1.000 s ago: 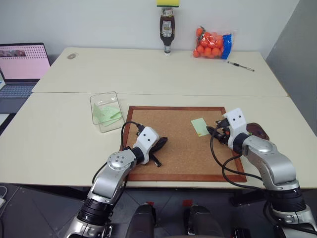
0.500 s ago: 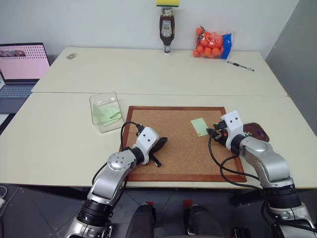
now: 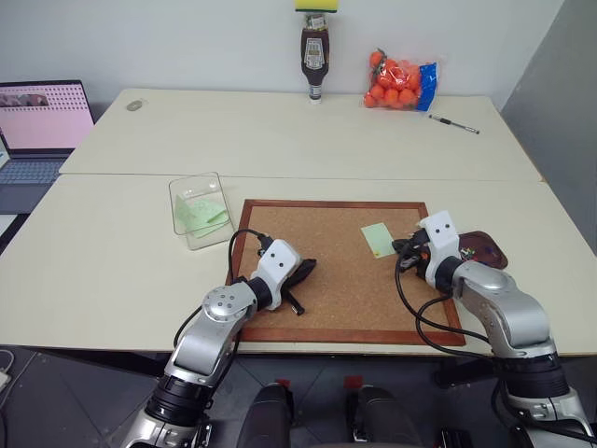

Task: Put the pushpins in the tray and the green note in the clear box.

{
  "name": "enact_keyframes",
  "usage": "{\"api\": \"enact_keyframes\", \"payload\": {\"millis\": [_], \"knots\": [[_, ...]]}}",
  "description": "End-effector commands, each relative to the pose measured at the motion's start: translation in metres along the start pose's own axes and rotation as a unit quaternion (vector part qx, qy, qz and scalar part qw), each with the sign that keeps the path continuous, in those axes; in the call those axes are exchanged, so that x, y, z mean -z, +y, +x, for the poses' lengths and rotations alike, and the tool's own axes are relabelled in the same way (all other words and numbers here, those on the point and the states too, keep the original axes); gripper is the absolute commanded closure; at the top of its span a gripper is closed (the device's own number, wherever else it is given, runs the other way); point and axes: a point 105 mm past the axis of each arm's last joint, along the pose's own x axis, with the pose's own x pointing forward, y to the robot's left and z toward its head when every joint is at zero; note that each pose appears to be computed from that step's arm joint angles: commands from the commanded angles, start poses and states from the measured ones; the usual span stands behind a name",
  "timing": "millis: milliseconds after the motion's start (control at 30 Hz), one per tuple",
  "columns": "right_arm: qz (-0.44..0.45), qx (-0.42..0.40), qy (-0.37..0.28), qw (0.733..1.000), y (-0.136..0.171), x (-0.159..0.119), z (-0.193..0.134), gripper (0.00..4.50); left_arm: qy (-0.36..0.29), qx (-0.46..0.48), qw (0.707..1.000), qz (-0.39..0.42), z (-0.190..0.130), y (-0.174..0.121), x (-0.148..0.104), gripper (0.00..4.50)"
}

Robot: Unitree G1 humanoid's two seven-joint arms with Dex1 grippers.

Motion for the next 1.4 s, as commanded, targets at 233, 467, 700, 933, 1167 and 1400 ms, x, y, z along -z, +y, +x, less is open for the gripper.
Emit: {"api": "enact_keyframes", "payload": {"millis": [233, 467, 700, 933, 1167, 1400], "knots": [[-0.019, 0.011, -0.114, 0.993, 0.006, -0.044, -0.011, 4.48, 0.038, 0.018, 0.999, -0.008, 0.001, -0.011, 0.021, 4.50], [-0.019, 0.027, -0.131, 0.991, 0.002, -0.050, -0.015, 4.48, 0.041, 0.019, 0.999, -0.007, 0.001, -0.010, 0.022, 4.50], [-0.007, 0.091, -0.107, 0.990, -0.031, -0.036, -0.044, 4.48, 0.039, 0.019, 0.999, -0.009, 0.001, -0.011, 0.021, 4.50], [-0.005, 0.212, -0.040, 0.976, -0.085, 0.001, -0.078, 4.48, 0.035, 0.020, 0.999, -0.010, 0.001, -0.010, 0.020, 4.50], [0.003, 0.289, 0.003, 0.957, -0.118, 0.021, -0.094, 4.48, 0.033, 0.023, 0.999, -0.009, 0.002, -0.012, 0.019, 4.50], [0.006, 0.298, 0.014, 0.954, -0.125, 0.024, -0.091, 4.26, 0.032, 0.024, 0.999, -0.008, 0.003, -0.012, 0.018, 4.50]]}}
